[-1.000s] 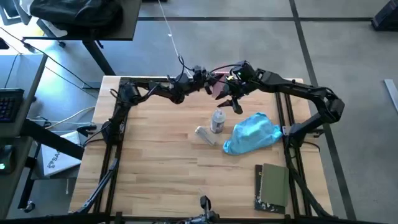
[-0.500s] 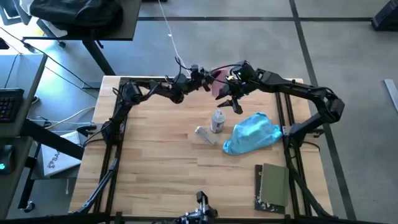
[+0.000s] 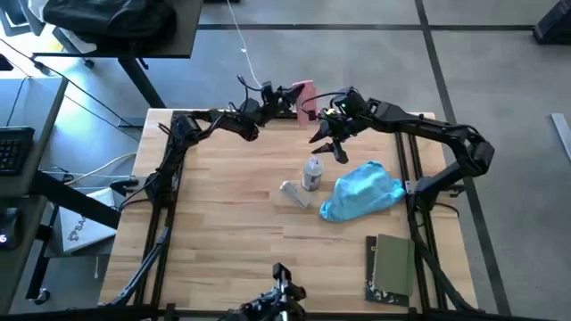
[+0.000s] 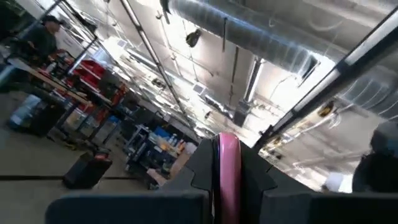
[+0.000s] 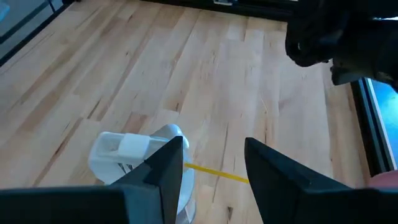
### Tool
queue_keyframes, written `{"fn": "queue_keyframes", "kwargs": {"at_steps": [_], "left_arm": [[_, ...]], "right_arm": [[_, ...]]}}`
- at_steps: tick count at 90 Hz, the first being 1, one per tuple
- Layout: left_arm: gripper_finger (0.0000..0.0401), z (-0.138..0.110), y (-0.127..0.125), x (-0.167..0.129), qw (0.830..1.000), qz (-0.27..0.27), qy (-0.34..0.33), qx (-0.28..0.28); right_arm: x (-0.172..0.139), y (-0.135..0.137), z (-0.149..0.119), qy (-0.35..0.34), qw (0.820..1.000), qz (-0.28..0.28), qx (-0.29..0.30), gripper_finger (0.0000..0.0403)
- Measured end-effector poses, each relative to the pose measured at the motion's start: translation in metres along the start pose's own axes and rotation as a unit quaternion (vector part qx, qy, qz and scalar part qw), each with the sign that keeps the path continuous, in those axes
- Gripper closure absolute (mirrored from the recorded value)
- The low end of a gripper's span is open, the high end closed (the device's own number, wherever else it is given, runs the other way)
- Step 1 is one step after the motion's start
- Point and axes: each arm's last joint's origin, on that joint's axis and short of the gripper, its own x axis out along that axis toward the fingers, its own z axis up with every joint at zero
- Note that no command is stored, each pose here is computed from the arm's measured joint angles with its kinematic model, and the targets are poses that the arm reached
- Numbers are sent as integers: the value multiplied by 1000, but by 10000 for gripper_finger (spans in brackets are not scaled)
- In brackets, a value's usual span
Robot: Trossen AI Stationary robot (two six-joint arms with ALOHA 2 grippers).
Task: Apply microfiber cloth
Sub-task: Spray the pink phone with the spray bottle
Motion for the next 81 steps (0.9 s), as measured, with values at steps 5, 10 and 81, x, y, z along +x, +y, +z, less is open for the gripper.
{"fn": "queue_keyframes", "kwargs": {"at_steps": [5, 10, 81], "left_arm": [[391, -8, -4, 1, 1000, -1, 22, 8], [391, -16, -8, 2, 999, 1, 41, 16], [391, 1, -17, -28, 986, -28, 146, 71]], "right_arm": [[0, 0, 0, -1, 1000, 0, -1, 261], [0, 0, 0, -1, 1000, -1, -1, 261], [0, 0, 0, -1, 1000, -2, 0, 261]]}}
